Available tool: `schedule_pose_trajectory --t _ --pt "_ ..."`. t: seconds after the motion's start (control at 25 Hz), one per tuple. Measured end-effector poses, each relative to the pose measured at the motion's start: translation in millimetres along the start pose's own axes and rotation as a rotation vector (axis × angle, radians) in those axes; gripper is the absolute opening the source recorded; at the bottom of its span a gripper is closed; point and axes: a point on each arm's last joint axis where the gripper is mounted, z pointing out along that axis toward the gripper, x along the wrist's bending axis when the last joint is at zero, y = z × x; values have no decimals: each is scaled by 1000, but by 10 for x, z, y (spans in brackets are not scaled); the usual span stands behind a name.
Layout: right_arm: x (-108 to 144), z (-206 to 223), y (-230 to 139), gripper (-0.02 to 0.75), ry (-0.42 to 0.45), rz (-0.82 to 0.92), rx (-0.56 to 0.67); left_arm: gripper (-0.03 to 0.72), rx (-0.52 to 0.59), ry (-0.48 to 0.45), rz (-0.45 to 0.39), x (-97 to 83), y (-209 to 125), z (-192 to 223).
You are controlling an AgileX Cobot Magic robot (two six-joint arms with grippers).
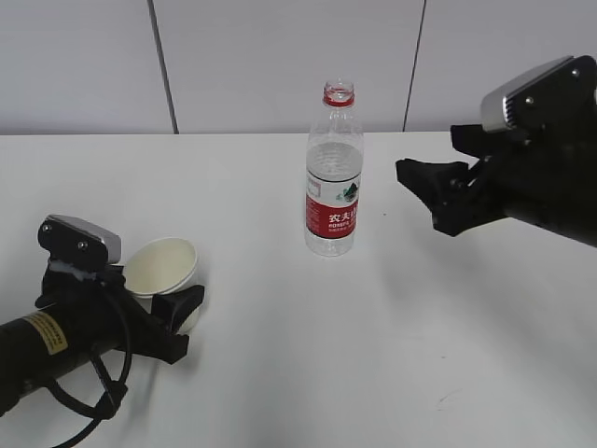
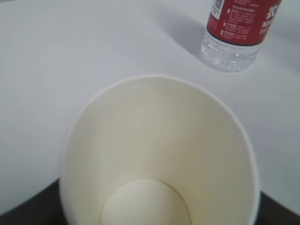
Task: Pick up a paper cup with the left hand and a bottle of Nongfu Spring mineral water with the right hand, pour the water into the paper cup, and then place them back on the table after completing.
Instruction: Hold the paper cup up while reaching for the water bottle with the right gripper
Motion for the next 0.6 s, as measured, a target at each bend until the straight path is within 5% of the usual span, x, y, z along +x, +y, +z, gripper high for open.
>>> schedule_pose_trajectory --t 0.6 --pt "153 623 -620 610 160 117 -51 438 0 1 0 1 0 0"
